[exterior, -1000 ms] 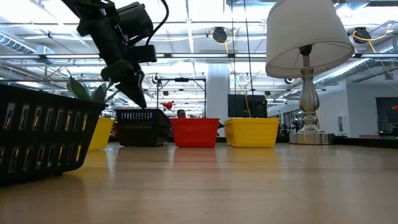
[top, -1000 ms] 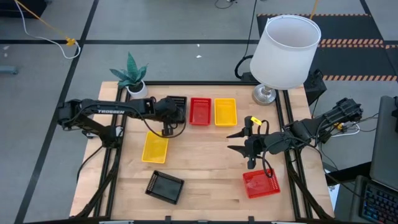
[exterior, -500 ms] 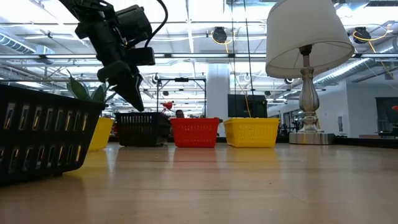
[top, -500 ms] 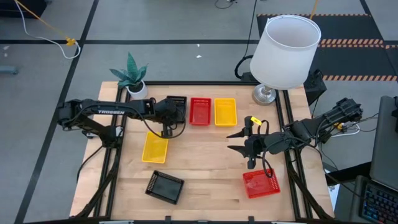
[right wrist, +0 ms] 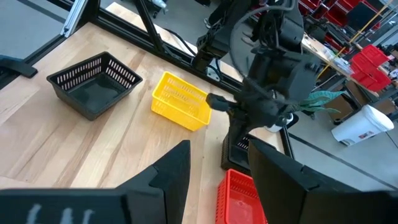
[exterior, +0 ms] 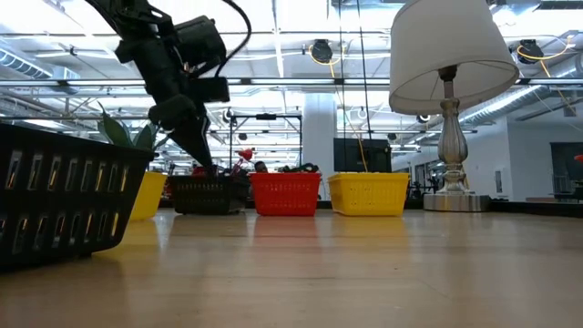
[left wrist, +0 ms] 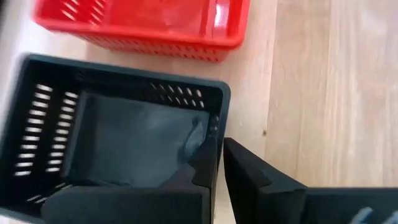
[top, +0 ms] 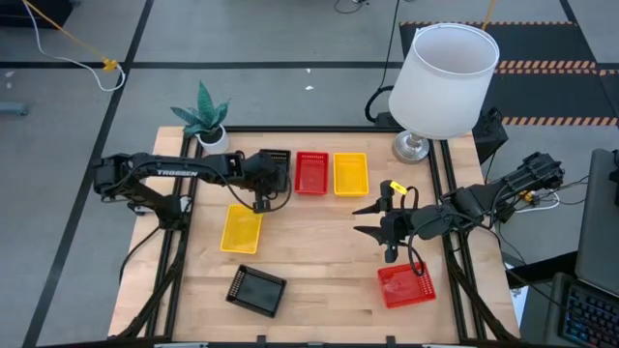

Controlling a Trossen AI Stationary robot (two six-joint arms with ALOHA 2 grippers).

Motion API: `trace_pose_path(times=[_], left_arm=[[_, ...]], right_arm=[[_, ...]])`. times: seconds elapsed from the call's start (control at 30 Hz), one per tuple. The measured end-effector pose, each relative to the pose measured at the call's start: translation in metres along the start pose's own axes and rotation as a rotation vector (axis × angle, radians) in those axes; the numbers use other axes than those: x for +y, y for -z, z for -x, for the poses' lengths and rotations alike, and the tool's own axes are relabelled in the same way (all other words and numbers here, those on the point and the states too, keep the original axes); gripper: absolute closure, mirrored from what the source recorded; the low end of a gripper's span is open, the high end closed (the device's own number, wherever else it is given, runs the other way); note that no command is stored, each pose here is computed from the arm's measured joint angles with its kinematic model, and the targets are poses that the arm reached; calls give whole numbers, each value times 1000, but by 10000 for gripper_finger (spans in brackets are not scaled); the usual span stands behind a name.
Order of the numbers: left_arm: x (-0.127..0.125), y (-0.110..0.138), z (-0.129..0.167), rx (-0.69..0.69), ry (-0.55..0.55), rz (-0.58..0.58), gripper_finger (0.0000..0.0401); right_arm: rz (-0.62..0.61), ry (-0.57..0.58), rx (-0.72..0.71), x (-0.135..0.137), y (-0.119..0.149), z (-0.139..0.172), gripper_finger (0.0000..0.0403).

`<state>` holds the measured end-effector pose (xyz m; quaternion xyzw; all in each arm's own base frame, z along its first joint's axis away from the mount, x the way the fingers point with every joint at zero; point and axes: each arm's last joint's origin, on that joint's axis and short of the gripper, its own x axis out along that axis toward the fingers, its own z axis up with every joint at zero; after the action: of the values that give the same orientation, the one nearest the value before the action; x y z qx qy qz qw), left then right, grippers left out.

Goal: Stack baskets by color
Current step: Stack the middle right black bin on the top left black bin, then stack the left yellow bin on the stacked yellow bins

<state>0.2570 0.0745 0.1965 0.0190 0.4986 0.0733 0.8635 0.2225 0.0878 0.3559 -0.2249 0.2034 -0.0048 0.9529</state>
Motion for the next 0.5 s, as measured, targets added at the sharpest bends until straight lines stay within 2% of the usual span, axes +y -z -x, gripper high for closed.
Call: trace_pose_path(times=[0.2, 0.5], left_arm=[[0, 1, 0, 4, 4, -26, 368], [-6, -2, 23, -66, 5, -16, 368]], right_arm=[[0, 0, 0, 0, 0, 0, 248], [11, 0, 0, 0, 0, 0, 248]])
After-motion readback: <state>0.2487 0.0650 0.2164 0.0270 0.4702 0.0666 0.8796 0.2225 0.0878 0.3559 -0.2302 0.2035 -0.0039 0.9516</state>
